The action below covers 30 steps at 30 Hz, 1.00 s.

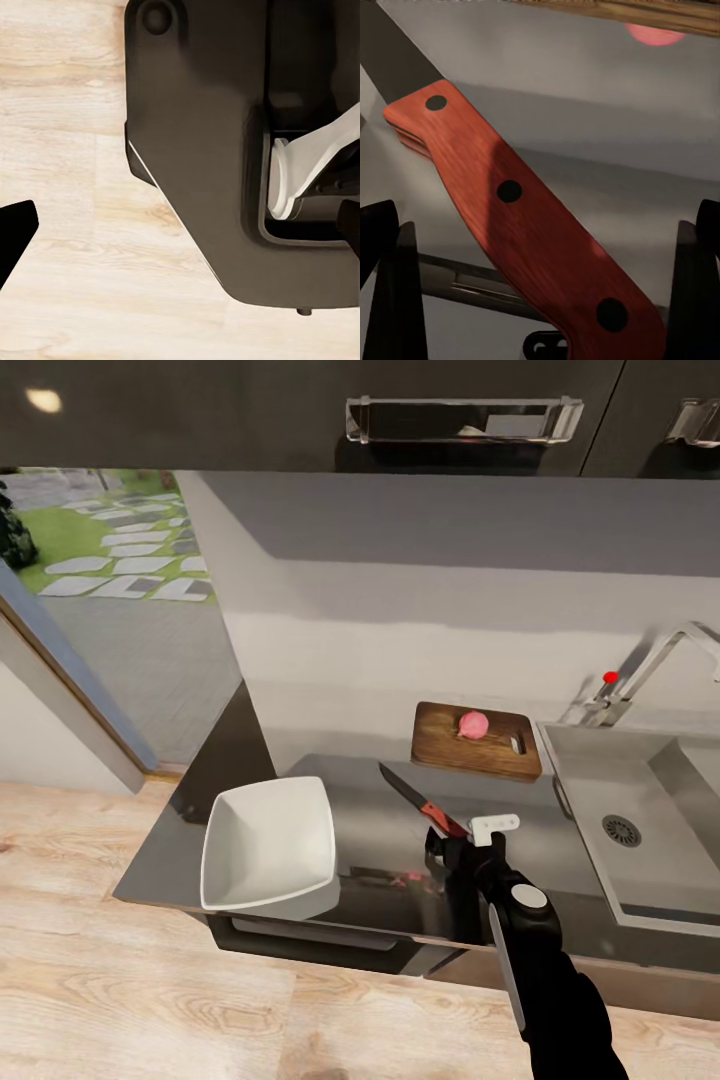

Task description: In the kitchen, take the Vidalia onion out of the sink, dice it on the chopping board with the paring knife, put the diced onion into the bowl on the countertop, then place both the paring knife and the chopping board into the sink.

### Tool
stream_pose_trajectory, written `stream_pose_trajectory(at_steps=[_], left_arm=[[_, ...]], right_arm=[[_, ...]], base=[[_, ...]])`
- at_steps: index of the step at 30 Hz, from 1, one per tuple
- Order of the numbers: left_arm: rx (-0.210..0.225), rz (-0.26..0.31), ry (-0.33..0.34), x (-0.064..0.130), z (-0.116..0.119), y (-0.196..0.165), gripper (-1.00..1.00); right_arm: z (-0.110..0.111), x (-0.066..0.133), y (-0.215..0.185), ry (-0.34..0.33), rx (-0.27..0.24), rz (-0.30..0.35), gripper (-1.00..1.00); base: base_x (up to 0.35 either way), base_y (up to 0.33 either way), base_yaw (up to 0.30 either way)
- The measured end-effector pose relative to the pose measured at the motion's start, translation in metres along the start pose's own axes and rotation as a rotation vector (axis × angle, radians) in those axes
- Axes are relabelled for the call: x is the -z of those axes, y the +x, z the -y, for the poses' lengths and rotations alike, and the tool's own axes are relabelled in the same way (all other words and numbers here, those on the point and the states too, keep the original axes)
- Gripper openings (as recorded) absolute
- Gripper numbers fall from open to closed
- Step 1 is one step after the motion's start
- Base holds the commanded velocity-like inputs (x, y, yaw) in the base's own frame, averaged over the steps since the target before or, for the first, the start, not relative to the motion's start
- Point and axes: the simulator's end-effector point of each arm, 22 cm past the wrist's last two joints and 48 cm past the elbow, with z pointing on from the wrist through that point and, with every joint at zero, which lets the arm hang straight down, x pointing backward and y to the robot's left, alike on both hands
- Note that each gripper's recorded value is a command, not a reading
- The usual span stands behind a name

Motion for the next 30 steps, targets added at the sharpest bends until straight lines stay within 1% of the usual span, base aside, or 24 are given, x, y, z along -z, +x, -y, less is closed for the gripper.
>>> stream_pose_trajectory(at_steps=[8, 9, 30], left_arm=[[0.0, 0.0, 0.0, 0.0, -0.0003, 0.0001, 1.0], [0.0, 0.0, 0.0, 0.0, -0.0001, 0.0, 1.0], [-0.002, -0.009, 0.0, 0.0011, -0.0005, 0.0044, 1.0]], right_arm=[[-0.0001, 0.0, -0.0001, 0.0, 0.002, 0.0, 1.0], [-0.0001, 0.0, -0.0001, 0.0, 0.002, 0.0, -1.0], [-0.0014, -0.0002, 0.0002, -0.002, -0.002, -0.001, -1.0]], base=[[0.0, 0.0, 0.0], [0.0, 0.0, 0.0], [0.0, 0.0, 0.0]])
